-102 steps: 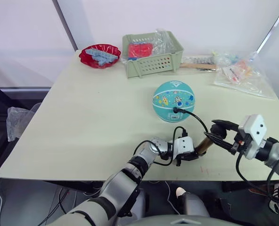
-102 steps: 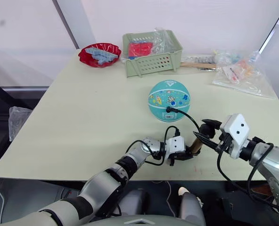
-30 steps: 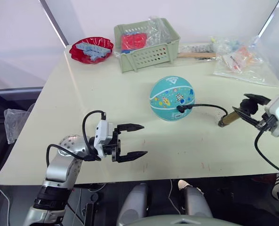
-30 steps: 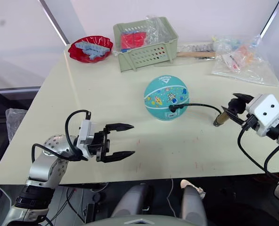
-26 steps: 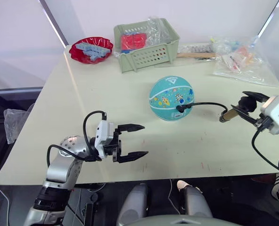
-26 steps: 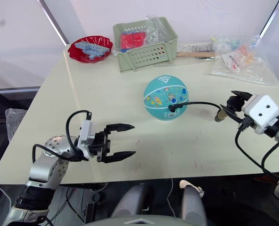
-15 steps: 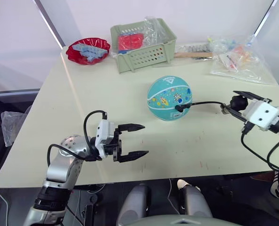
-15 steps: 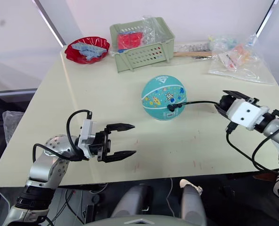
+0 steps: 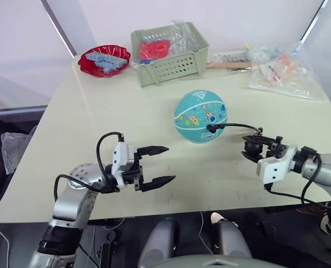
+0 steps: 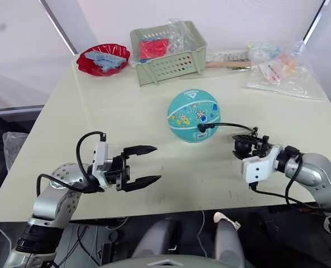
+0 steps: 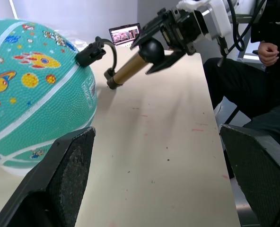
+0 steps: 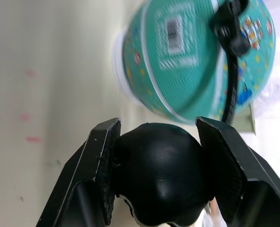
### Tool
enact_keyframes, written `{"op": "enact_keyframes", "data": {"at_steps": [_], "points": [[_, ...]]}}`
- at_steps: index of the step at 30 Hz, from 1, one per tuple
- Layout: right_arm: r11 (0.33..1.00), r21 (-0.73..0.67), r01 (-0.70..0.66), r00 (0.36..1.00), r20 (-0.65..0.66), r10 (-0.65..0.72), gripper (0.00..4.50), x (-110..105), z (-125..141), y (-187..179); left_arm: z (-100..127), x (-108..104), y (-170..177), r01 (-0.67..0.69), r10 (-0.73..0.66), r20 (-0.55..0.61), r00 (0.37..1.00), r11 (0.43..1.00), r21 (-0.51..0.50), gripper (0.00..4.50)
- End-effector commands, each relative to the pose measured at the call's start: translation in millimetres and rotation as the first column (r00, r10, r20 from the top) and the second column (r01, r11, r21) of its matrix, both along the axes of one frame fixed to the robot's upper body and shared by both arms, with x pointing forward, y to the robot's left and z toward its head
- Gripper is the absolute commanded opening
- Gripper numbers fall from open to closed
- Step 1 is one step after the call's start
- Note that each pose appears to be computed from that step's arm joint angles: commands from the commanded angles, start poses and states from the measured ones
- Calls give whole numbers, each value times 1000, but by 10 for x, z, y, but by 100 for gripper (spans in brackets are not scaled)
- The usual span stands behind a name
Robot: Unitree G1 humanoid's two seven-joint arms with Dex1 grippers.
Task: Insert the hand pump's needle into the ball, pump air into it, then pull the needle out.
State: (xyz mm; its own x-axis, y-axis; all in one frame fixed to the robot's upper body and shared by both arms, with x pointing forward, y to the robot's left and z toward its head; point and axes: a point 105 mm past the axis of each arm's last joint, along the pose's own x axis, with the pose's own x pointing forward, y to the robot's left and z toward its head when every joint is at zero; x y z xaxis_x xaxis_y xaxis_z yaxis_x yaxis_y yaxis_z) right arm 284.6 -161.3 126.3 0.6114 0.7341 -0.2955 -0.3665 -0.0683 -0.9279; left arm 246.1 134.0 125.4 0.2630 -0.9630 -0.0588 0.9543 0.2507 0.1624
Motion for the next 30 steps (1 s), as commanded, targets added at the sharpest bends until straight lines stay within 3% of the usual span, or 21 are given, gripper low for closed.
{"op": "enact_keyframes", "data": {"at_steps": [1,2,3,4,7,13,20,30], "points": [[995,87,-46,998,-44,50,209,-46,-2,110,112,-33,5,5,-4,56,998,1000,-4,444],[994,103,-44,997,-64,51,310,-50,-10,108,113,-32,7,4,-4,56,998,1000,-4,450],[992,117,-44,994,-91,55,340,-64,-25,100,112,-32,9,3,-3,57,998,1000,-3,450],[990,136,-38,992,-118,55,405,-76,-37,84,112,-32,10,4,-4,58,998,1000,-1,450],[982,184,-34,985,-162,64,448,-111,-36,68,112,-31,8,6,-6,60,998,1000,1,450],[954,301,5,974,-218,64,448,-224,12,13,135,2,5,3,-3,71,997,1000,0,450],[821,558,122,955,-290,55,448,-366,193,-52,252,180,-13,-62,66,106,992,997,-44,450],[623,759,190,952,-299,73,448,-576,357,-21,546,868,-247,-204,223,142,964,969,-138,450]]}}
